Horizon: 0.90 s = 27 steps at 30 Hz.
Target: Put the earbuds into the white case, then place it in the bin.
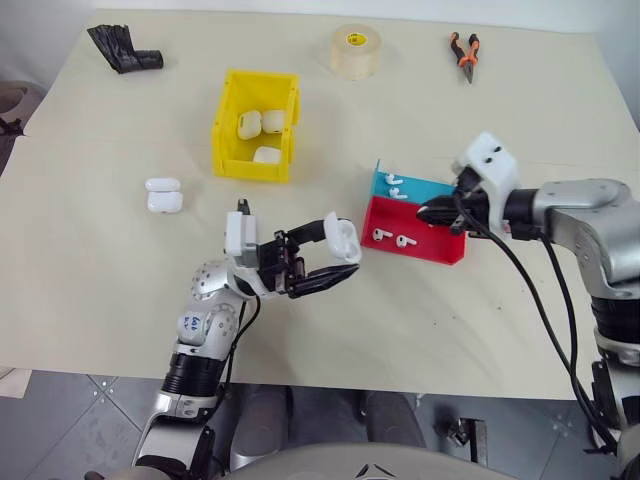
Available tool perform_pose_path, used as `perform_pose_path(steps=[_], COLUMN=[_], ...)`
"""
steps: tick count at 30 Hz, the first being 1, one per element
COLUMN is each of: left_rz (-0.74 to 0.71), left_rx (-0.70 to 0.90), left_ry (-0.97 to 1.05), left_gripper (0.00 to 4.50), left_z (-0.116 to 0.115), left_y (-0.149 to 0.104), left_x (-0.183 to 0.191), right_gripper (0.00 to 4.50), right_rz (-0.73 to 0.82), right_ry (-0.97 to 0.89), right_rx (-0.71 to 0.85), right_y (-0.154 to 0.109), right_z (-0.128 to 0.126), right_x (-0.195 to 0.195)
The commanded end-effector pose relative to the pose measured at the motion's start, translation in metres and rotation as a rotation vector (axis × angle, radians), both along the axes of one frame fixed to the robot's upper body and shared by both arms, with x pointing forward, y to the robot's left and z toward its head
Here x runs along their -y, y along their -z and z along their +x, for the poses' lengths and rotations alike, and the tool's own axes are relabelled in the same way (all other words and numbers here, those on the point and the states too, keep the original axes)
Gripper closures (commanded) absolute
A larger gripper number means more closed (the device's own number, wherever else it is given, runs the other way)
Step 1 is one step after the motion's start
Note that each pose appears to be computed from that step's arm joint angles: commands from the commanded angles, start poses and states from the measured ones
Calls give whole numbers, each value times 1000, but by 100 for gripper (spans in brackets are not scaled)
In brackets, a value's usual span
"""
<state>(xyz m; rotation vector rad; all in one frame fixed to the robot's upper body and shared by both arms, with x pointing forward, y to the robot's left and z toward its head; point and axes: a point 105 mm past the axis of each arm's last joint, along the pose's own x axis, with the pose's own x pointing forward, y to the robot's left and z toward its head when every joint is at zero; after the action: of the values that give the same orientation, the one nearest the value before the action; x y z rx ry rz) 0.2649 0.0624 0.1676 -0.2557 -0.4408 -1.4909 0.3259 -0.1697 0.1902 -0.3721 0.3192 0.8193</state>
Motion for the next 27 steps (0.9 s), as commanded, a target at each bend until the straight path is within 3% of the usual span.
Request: perform_pose_path(steps=[1, 5, 11, 18, 27], left_rz=[-18, -11, 1, 3, -13], left_rx=[33, 5, -28, -57, -65], left_ry=[38, 73, 121, 188, 228], left_gripper=[170, 170, 170, 170, 170], left_z=[-8, -12, -14, -19, -23], left_y=[-14, -16, -21, -28, -37], left_x=[-3, -3, -5, -4, -2], right_gripper=[400, 400, 400, 400, 400], right_rz=[205, 522, 775, 841, 754], right_ry=[-175, -230, -325, -446, -465], right_rx=[232, 386, 482, 515, 631], right_y=[-35, -54, -66, -57, -39], right_z=[-27, -50, -75, -100, -91], right_x=[-16, -30, -69, -98, -100])
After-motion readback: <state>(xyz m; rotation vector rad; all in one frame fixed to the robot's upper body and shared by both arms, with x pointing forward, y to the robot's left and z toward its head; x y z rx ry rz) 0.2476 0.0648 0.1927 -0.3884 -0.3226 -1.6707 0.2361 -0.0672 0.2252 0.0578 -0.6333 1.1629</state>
